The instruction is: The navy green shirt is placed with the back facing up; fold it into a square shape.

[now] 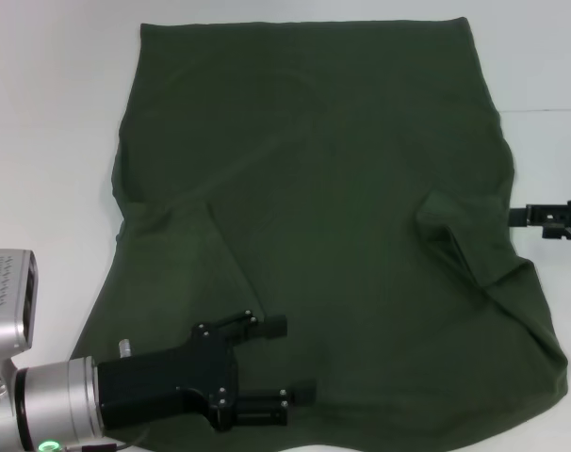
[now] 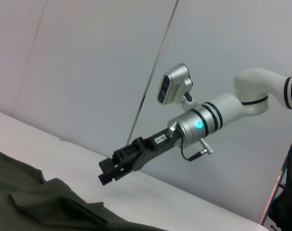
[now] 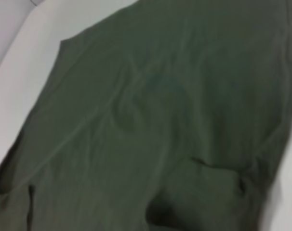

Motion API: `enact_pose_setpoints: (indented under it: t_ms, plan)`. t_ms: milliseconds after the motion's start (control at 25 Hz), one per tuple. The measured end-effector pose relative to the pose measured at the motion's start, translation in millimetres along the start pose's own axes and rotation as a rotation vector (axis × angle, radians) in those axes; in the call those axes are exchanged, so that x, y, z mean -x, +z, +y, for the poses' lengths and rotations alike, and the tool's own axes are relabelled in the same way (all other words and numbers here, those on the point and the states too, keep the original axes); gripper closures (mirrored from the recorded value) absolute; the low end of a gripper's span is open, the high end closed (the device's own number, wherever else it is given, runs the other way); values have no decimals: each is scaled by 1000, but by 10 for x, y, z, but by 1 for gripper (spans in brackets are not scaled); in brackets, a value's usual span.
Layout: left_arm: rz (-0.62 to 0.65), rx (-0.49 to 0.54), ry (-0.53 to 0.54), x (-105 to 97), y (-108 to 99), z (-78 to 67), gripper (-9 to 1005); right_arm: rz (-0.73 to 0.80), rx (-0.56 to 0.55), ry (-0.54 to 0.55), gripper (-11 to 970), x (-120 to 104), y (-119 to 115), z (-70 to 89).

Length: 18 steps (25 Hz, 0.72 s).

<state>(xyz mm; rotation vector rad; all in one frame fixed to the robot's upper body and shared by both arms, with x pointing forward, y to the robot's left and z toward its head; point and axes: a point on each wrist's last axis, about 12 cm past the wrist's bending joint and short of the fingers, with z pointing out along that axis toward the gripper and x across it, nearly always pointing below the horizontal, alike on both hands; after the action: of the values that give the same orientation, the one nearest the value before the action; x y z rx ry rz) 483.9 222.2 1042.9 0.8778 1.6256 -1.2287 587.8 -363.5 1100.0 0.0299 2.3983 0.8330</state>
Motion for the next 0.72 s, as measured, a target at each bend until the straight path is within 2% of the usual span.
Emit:
enact_pose_setpoints:
  t_ms: [40,240,720]
  plan:
    - [0,0,0,0,0,0,62,4,-7,1,186,-12,-10,-17]
    - [0,-1,1,4,3,2,62,21,-35,7,134,-69,-33,-83]
    - [-1,-1,-1,-3,-3,-4,61,25,-61,-1,134,-85,27,-86]
